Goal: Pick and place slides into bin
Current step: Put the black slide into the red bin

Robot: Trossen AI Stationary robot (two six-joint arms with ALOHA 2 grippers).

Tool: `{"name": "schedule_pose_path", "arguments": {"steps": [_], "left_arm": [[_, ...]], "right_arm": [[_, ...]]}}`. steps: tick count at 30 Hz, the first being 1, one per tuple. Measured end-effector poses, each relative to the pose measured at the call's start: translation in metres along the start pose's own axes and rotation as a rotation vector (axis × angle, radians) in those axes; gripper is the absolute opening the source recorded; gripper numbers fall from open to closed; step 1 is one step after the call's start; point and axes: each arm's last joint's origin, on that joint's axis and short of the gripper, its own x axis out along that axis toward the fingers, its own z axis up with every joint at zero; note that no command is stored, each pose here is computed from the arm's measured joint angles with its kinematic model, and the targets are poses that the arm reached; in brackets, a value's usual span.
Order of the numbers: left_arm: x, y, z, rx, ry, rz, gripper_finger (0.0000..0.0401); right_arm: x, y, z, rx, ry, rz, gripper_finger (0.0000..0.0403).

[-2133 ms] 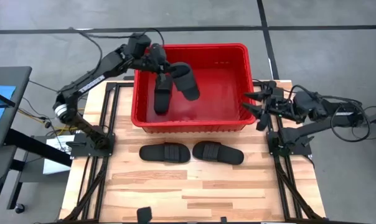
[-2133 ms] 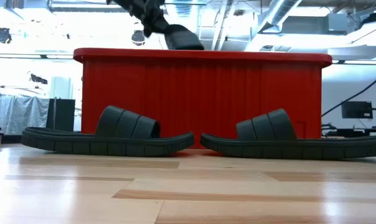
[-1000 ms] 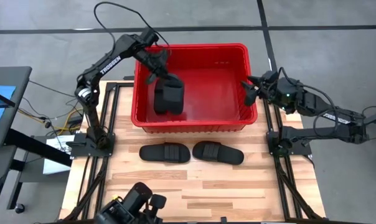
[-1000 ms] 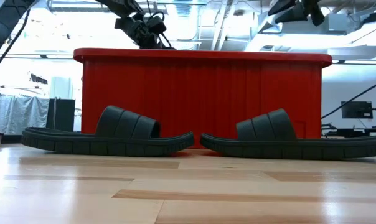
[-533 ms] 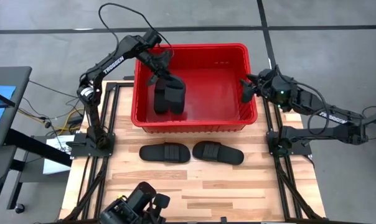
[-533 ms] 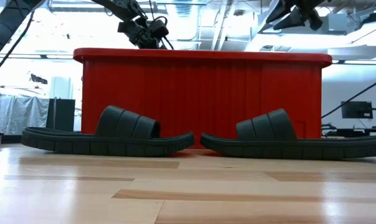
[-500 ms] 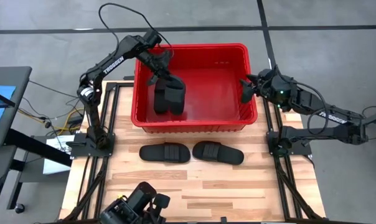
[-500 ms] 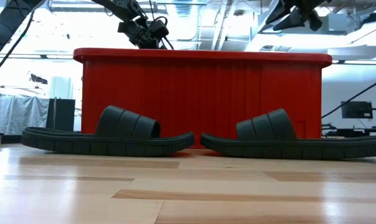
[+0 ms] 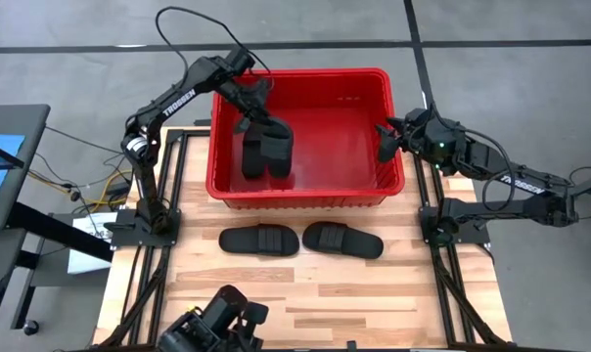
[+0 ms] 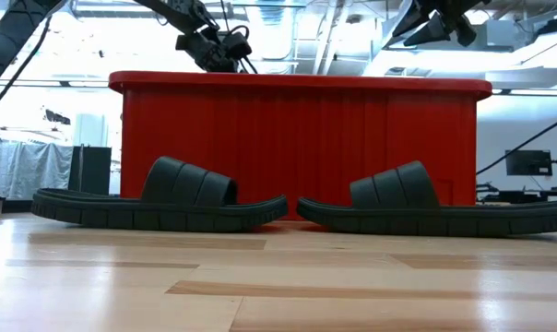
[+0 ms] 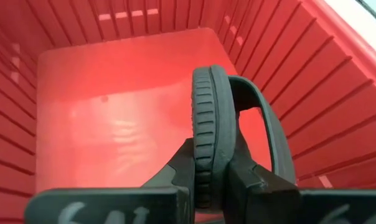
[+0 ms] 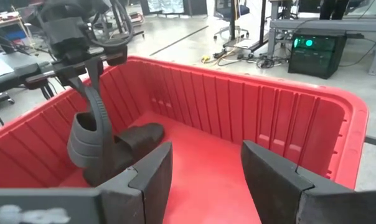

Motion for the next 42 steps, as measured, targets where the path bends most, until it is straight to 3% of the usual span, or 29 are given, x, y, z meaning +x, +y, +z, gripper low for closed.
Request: {"name": "schedule_pose_path", "arguments": {"steps": [17,42], "left_arm": [[0.021,0.007,-0.014,-0.013,0.069,0.089,0.0026],[0.010,-0.001,-0.008,-0.015,0.117,0.032,0.0026]], "right_arm": [[-0.001,0.002,0.000,0.019,0.002,0.011,0.0182],[-0.001,0.001,0.000,0.026,0.001,0.009,0.0182]]}}
